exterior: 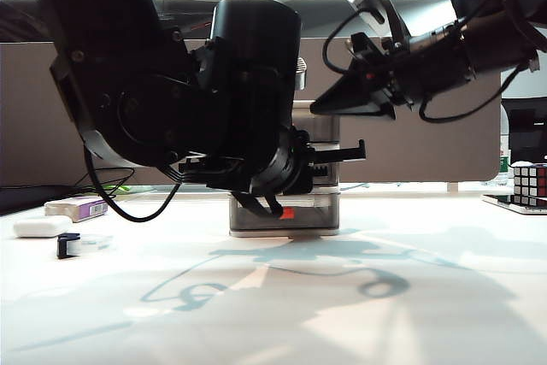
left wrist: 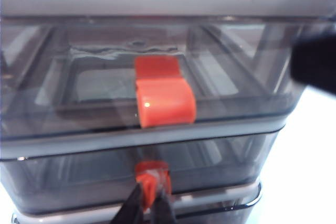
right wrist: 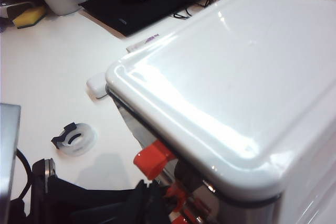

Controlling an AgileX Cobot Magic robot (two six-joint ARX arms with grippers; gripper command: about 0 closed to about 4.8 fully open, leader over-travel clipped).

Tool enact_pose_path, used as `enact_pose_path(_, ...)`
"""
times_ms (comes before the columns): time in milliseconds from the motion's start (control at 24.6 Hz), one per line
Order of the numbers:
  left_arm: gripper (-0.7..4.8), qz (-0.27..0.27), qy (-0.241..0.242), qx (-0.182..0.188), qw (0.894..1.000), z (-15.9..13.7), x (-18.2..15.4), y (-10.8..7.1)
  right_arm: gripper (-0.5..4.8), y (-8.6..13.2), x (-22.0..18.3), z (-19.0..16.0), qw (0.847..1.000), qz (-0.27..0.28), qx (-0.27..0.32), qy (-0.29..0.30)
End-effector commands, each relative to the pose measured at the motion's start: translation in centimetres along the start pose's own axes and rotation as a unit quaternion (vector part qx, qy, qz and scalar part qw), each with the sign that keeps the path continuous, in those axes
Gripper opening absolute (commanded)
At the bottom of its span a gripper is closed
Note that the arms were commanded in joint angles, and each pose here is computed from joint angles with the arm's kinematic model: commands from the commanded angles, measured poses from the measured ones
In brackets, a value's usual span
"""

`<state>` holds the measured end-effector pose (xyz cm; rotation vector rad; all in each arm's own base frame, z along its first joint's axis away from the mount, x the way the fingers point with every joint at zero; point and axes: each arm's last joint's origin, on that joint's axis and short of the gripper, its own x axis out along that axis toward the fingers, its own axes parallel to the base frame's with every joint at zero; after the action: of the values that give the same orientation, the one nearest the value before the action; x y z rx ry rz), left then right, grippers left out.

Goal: Open the second layer of the drawer on the table, pick up the transparent tape on the table and put it in, and finally close the drawer.

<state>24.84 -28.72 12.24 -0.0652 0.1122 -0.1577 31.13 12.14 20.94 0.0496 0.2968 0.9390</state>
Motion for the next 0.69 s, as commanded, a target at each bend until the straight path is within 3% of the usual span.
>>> enact_pose_path(41, -0.06, 0.0, 0.0, 0.001, 1.0, 0.09, 0.09, -0.02, -0.05, 0.0, 0.01, 0.49, 1.0, -0.007, -0.014, -0.015)
enact_pose_path(691, -0.06, -0.002, -0.003, 0.001, 1.0, 0.25, 0.02, -0.09, -0.05, -0.69, 0.67, -0.47, 0.999, -0.037, -0.009, -0.007)
